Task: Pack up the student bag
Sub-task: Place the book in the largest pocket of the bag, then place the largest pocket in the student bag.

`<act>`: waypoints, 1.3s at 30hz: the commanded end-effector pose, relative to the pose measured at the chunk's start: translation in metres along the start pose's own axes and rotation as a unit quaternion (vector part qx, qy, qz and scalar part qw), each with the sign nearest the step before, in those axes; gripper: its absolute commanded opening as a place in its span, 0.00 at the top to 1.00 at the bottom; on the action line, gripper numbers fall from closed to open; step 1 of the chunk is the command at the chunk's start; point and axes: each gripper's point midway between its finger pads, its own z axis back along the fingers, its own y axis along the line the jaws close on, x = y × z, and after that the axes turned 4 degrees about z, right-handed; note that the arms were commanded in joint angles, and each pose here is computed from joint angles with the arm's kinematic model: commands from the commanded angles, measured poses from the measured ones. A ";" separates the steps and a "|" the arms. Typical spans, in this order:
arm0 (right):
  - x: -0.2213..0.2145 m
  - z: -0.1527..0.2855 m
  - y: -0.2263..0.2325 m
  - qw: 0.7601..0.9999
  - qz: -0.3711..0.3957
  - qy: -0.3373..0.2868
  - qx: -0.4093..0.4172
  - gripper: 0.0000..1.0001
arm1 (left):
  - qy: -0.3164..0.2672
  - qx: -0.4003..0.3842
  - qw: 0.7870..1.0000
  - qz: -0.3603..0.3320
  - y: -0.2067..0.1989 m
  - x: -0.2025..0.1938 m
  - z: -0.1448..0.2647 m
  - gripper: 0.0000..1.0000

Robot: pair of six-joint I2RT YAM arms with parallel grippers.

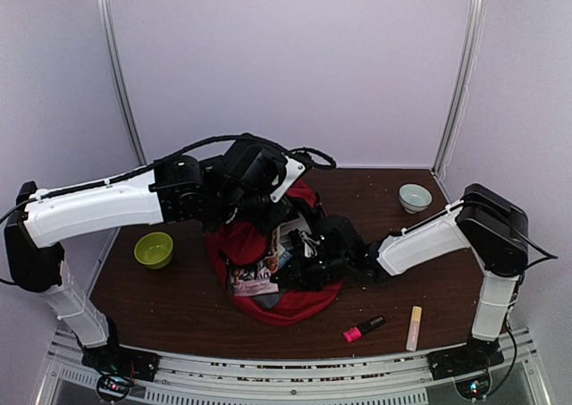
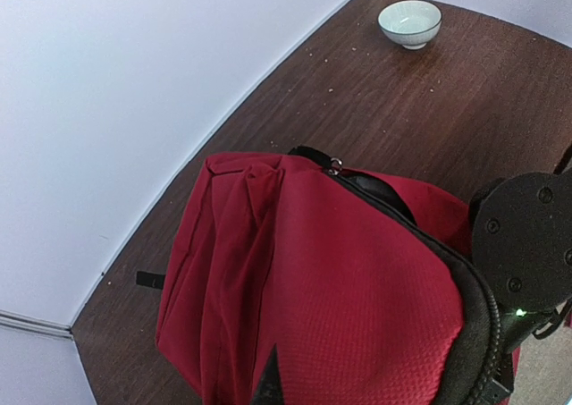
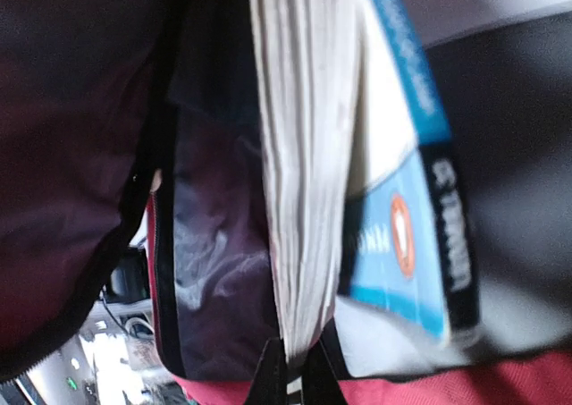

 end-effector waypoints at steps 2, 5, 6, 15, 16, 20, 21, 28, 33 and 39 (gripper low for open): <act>0.015 0.004 0.040 0.998 0.031 -0.008 0.053 1.00 | -0.049 -0.012 0.998 0.028 0.000 0.024 0.012 1.00; 0.043 0.017 0.042 0.997 0.076 -0.029 0.000 1.00 | -0.054 -0.031 0.998 0.022 -0.006 0.025 0.015 1.00; 0.055 0.022 0.045 0.996 0.084 -0.041 -0.010 1.00 | -0.058 -0.036 0.997 0.022 -0.007 0.026 0.016 1.00; 0.122 0.034 0.014 0.989 0.073 -0.104 -0.072 0.77 | -0.066 -0.058 0.996 0.030 -0.015 0.029 0.016 1.00; 0.121 0.035 0.013 0.989 0.077 -0.102 -0.073 0.72 | -0.065 -0.060 0.996 0.032 -0.016 0.028 0.017 1.00; 0.111 0.053 0.016 0.986 0.107 -0.096 -0.089 0.62 | -0.064 -0.062 0.995 0.035 -0.016 0.022 0.015 1.00; 0.107 0.061 0.017 0.984 0.121 -0.094 -0.094 0.60 | -0.063 -0.065 0.995 0.036 -0.016 0.020 0.015 1.00; 0.056 0.119 0.010 0.973 0.177 -0.056 -0.135 0.52 | -0.061 -0.108 0.989 0.075 -0.010 0.009 0.018 0.29; 0.030 0.153 -0.023 0.963 0.179 -0.070 -0.190 0.46 | -0.078 -0.114 0.983 0.124 0.021 -0.003 0.029 0.15; 0.043 0.175 -0.067 0.944 0.158 -0.122 -0.261 0.36 | -0.026 -0.074 0.970 0.230 0.081 -0.065 0.005 0.02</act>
